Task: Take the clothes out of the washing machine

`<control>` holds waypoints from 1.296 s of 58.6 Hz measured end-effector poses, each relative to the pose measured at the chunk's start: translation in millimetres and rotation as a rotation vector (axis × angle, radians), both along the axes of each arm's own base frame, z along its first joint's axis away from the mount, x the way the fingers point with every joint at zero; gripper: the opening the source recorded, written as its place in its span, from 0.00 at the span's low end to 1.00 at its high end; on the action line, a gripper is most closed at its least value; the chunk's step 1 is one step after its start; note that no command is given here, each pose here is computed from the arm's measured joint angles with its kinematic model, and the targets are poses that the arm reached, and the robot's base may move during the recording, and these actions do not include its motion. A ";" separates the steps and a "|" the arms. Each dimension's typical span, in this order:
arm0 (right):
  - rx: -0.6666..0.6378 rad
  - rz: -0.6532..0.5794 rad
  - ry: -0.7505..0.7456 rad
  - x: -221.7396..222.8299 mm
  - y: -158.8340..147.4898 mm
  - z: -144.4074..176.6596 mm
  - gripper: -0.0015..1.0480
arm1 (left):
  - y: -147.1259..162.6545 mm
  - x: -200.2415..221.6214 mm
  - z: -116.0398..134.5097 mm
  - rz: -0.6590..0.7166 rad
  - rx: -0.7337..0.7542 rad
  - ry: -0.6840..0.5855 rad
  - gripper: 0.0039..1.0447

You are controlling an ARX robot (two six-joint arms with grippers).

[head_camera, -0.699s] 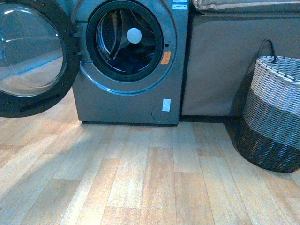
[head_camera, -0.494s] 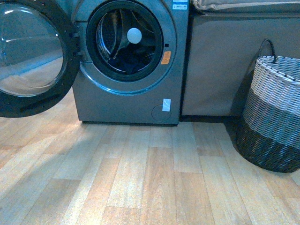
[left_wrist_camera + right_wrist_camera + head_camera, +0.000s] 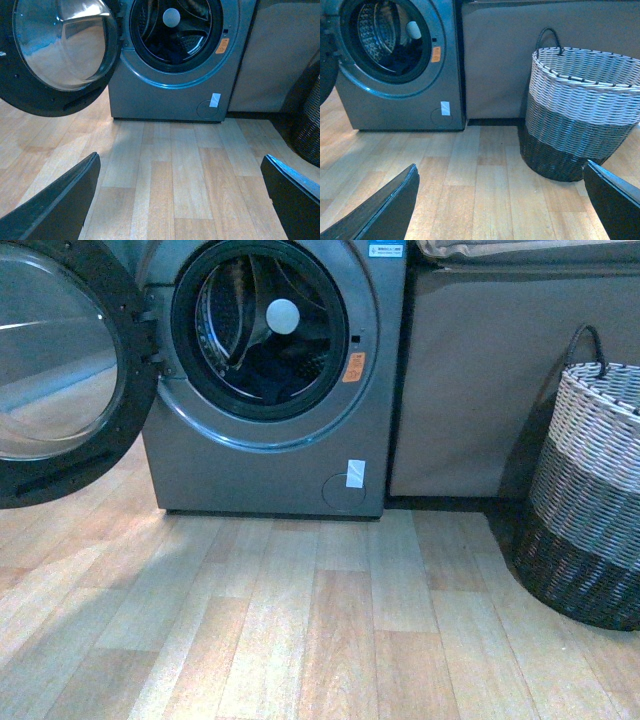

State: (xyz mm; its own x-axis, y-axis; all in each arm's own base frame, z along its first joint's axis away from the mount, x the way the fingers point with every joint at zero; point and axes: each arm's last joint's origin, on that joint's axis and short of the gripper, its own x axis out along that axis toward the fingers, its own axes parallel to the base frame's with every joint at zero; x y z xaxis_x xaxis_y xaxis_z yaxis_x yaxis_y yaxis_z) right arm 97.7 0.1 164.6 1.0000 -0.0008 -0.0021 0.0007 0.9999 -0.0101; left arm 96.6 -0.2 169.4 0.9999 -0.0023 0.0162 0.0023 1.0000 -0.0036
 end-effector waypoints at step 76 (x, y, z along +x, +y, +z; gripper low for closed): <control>0.000 0.003 0.000 0.0 0.1 0.0 0.93 | 0.0 0.1 -0.1 0.000 0.000 0.001 0.94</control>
State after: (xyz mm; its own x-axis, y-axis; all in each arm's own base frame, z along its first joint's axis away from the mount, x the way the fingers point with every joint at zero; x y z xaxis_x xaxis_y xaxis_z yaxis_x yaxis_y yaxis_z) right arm 97.7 0.2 164.7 1.0000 0.0027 -0.0017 -0.0027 0.9999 -0.0097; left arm 96.7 -0.2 169.3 0.9999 -0.0027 0.0151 0.0027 1.0000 -0.0032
